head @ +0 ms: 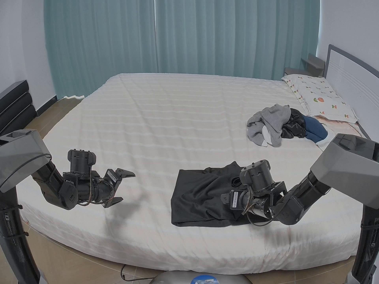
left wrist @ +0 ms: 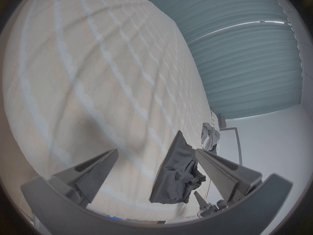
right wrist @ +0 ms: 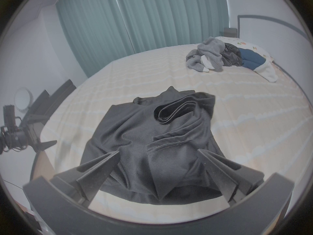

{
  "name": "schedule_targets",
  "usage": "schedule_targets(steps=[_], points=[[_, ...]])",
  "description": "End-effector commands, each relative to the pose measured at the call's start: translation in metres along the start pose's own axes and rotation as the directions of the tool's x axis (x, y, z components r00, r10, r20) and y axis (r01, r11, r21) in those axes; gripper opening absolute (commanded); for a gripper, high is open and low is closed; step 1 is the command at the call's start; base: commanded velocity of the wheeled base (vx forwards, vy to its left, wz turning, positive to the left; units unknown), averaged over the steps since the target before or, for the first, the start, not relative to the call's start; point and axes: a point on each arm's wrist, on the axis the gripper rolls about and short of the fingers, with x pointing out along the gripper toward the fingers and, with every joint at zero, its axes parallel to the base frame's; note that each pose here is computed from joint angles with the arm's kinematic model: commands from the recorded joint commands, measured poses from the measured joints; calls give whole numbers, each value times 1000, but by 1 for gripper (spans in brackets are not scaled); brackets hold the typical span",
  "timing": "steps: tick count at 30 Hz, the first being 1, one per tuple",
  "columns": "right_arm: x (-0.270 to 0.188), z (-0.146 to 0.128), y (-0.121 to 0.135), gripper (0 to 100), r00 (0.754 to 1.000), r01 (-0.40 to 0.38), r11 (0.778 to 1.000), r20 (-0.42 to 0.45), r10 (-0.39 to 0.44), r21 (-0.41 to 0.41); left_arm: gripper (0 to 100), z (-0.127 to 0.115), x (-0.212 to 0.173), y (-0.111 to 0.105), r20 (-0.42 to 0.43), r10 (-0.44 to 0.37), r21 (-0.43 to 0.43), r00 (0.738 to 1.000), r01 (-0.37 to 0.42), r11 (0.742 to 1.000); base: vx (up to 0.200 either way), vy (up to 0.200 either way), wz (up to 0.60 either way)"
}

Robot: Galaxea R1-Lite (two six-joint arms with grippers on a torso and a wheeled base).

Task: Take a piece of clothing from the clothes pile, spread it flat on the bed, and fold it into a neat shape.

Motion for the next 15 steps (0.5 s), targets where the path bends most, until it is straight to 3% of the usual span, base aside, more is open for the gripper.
schedule_targets(steps=[1,6,15], points=[[14,-6,1,100,1000,29,999,-10,-30,-28,100,0,1,2,-3,4,-2,1000,-4,1000,0,0,0],[26,-5,-9,100,988,156,985,2,-156,-76,100,0,1,2,-3,4,-1,1000,-4,1000,0,0,0],[20,-4,-31,100,978,206,976,-19,-208,-63,100,0,1,2,-3,4,1,1000,-4,1000,0,0,0]])
